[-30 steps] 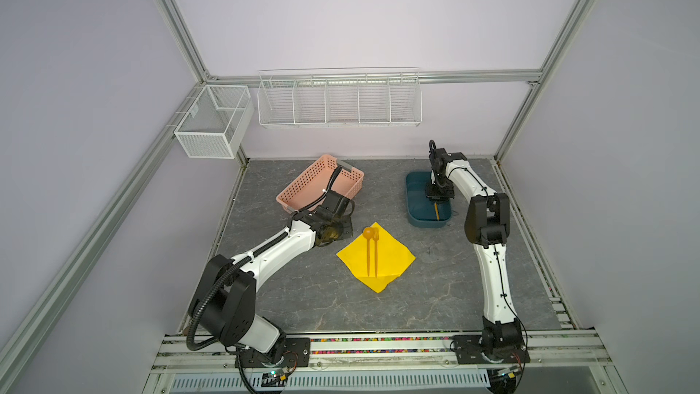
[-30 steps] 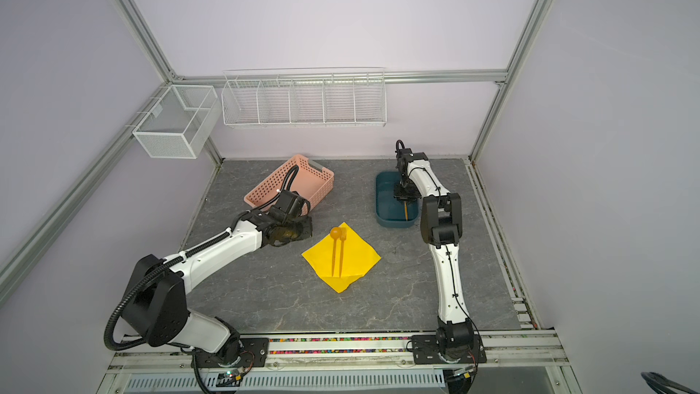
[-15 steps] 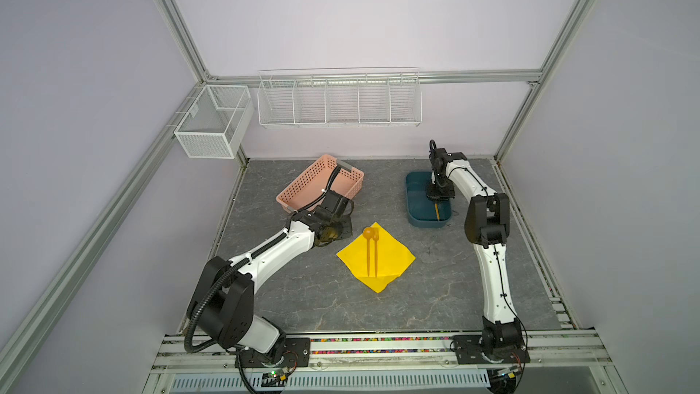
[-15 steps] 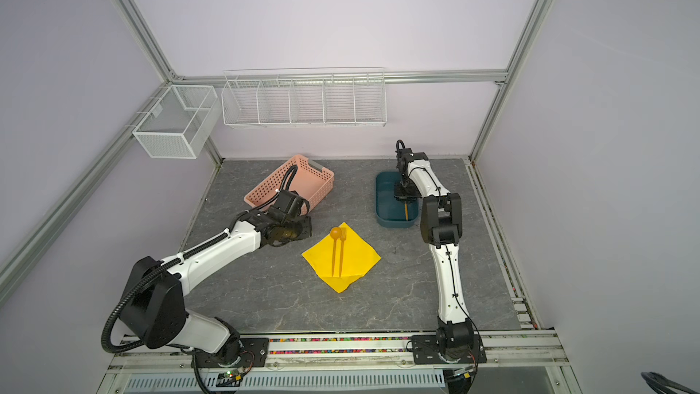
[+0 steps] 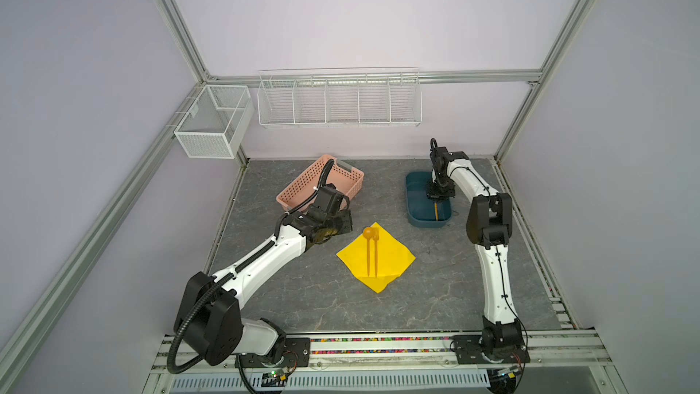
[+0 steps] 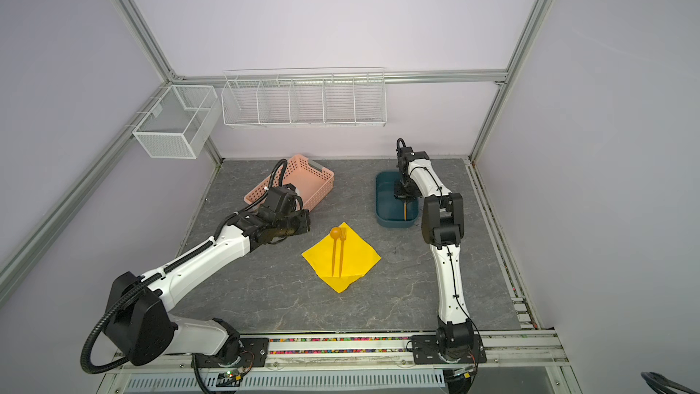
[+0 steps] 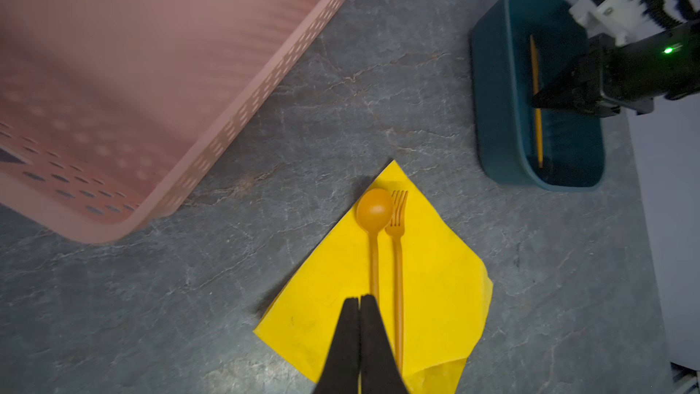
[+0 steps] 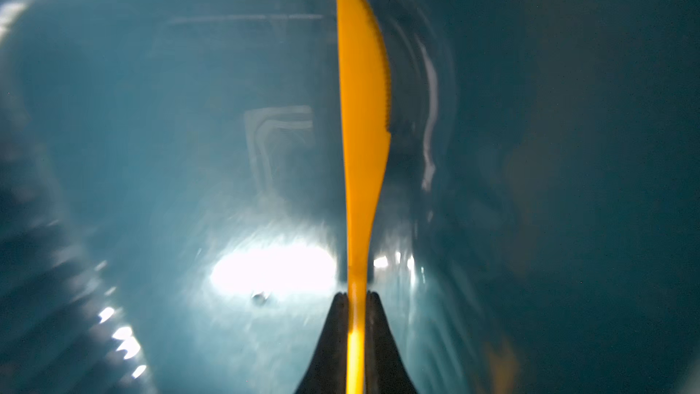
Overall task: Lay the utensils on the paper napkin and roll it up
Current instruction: 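Close the right gripper on the yellow knife handle and lift it, then raise the knife upright with the right gripper while the left gripper rises toward it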
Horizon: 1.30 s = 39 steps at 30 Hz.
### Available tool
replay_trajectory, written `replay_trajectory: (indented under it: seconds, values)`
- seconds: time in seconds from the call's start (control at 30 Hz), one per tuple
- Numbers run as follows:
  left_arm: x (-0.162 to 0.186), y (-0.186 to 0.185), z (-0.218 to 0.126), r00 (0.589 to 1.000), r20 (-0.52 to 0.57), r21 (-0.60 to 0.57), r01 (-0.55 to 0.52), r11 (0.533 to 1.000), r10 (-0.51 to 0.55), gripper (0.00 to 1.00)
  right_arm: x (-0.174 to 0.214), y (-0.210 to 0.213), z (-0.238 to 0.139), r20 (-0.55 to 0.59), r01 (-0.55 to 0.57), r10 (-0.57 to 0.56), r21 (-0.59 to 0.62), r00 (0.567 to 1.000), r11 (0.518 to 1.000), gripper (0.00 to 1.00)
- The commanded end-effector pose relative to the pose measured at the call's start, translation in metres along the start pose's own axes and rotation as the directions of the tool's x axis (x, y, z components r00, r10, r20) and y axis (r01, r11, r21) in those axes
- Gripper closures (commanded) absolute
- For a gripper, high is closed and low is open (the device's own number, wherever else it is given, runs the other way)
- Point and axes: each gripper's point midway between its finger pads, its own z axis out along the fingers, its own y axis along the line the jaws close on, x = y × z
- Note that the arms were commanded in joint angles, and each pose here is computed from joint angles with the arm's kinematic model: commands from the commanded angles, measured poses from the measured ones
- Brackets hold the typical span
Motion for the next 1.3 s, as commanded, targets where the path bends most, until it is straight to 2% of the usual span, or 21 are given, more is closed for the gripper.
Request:
replay_trajectory:
  seconds: [0.0,0.23,0.4,0.5,0.67,0.8,0.93,1.1,1.2,1.27]
  values:
    - [-0.017,-0.017,-0.012,0.996,0.085,0.095,0.000,0.995,-0.008,0.97,-0.008,0.012,-0.054,0.103,-0.005,0.013,-0.075,0.995,0.997,0.91]
    - [-0.041,-0.043,-0.040,0.982,0.188,0.220,-0.037,0.975,-0.005,0.95,0.003,0.024,-0.107,0.196,0.021,0.015,-0.183,0.981,0.983,0.93]
    - [-0.056,-0.071,-0.067,0.961,0.275,0.351,-0.121,0.929,0.022,0.83,0.016,0.045,-0.150,0.295,0.085,0.015,-0.323,0.956,0.943,0.93]
    - [-0.065,-0.085,-0.082,0.949,0.313,0.410,-0.156,0.898,0.022,0.79,0.029,0.060,-0.177,0.342,0.143,0.006,-0.409,0.940,0.901,0.93]
    - [-0.079,-0.114,-0.109,0.925,0.379,0.511,-0.242,0.825,0.036,0.68,0.053,0.087,-0.228,0.460,0.256,0.011,-0.512,0.888,0.820,0.93]
    - [-0.090,-0.121,-0.128,0.899,0.437,0.516,-0.282,0.809,0.034,0.60,0.072,0.107,-0.263,0.522,0.351,-0.016,-0.550,0.853,0.758,0.93]
    - [-0.091,-0.144,-0.155,0.863,0.499,0.576,-0.398,0.714,0.078,0.53,0.091,0.125,-0.294,0.584,0.441,-0.038,-0.566,0.811,0.696,0.93]
    - [-0.096,-0.149,-0.171,0.841,0.532,0.568,-0.439,0.696,0.096,0.49,0.111,0.138,-0.332,0.653,0.523,-0.027,-0.581,0.757,0.624,0.93]
    - [-0.090,-0.162,-0.180,0.823,0.550,0.597,-0.503,0.625,0.137,0.48,0.123,0.144,-0.354,0.689,0.573,-0.010,-0.594,0.724,0.565,0.93]
    - [-0.086,-0.172,-0.189,0.814,0.565,0.635,-0.533,0.560,0.133,0.48,0.131,0.148,-0.367,0.717,0.611,-0.004,-0.592,0.697,0.526,0.93]
